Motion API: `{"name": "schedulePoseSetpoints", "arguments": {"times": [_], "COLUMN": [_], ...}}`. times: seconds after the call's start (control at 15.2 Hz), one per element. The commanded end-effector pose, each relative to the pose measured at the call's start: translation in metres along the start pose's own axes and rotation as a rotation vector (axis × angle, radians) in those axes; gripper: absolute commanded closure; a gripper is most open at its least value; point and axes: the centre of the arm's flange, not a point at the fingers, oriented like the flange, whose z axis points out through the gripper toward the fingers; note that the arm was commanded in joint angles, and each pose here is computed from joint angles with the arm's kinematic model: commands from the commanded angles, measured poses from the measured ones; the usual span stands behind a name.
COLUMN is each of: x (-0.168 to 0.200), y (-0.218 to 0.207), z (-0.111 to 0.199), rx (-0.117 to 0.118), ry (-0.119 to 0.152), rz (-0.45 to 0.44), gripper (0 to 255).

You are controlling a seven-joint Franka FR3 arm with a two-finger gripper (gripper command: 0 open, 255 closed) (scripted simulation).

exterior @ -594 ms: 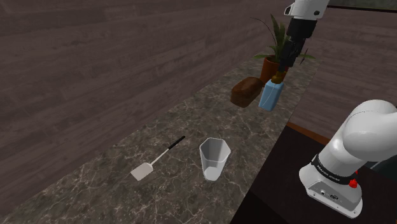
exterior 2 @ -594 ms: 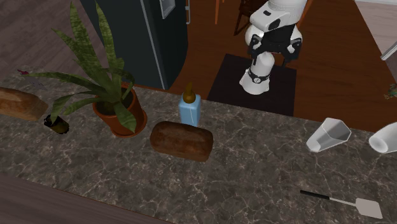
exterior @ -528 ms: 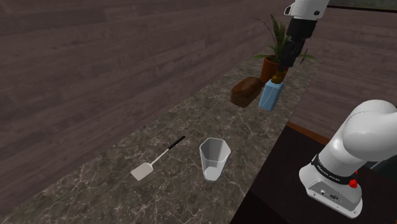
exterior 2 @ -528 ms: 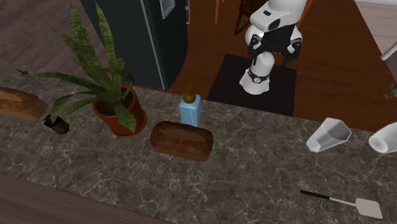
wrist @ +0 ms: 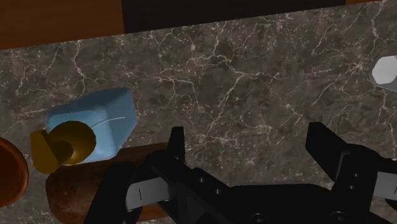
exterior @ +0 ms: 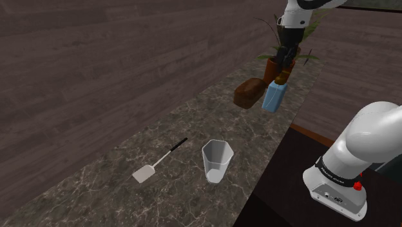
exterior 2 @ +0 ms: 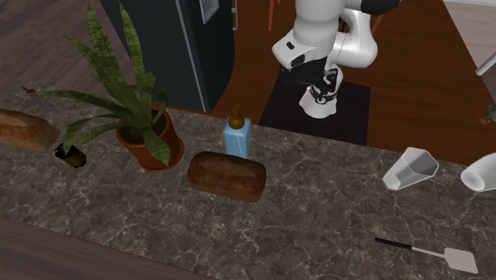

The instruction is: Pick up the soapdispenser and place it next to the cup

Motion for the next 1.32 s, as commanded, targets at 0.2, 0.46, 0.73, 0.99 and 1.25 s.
{"name": "schedulePoseSetpoints", "arguments": {"times": [0.2, 0.46, 0.73, 0.99, 1.25], "x": [0.037, 0.066, 0.094, 0.121, 0.121], "y": [0.054, 0.097, 0.14, 0.185, 0.193], "z": [0.019, 0.037, 0.055, 0.075, 0.093], "rx": [-0.022, -0.038, -0.055, -0.072, -0.075], "ry": [-0.068, -0.122, -0.176, -0.229, -0.238], "rz": [0.01, 0.019, 0.027, 0.036, 0.037], "gripper": [0, 0, 0, 0, 0]}}
